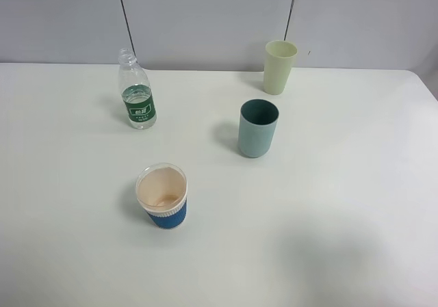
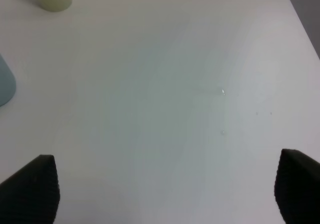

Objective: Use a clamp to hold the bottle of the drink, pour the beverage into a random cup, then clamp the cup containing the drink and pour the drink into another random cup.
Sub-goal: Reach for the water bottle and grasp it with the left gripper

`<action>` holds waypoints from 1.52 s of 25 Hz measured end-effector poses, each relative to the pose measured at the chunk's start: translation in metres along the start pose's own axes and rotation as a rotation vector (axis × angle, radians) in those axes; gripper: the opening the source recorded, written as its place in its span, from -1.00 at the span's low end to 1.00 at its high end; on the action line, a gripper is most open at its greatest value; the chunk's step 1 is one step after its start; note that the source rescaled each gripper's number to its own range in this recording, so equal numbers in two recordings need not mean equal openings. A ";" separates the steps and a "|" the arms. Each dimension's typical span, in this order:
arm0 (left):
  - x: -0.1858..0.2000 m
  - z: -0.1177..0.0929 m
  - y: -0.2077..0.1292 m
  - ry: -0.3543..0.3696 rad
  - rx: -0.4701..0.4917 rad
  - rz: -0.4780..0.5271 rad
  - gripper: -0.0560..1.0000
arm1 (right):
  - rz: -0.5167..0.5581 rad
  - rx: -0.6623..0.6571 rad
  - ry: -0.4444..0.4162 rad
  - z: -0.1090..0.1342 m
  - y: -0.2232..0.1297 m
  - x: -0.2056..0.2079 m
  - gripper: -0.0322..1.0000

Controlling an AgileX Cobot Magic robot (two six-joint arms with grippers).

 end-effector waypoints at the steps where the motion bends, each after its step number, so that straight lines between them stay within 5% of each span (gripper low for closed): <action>1: 0.000 0.000 0.000 0.000 0.000 0.000 1.00 | 0.000 0.000 0.000 0.000 0.000 0.000 0.18; 38: 0.000 0.000 0.000 0.000 0.000 0.000 1.00 | 0.000 -0.003 0.005 0.001 0.000 0.000 0.18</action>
Point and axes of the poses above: a point on each arm's last joint axis where the gripper is mounted, x pointing back along that axis away from the gripper, z along the wrist's bending axis when the last joint is at zero, y = z × x, the point moved 2 cm from there along -x, pointing out along that axis toward the gripper, and after that the axes turned 6 degrees about x, right-handed, at the moved point
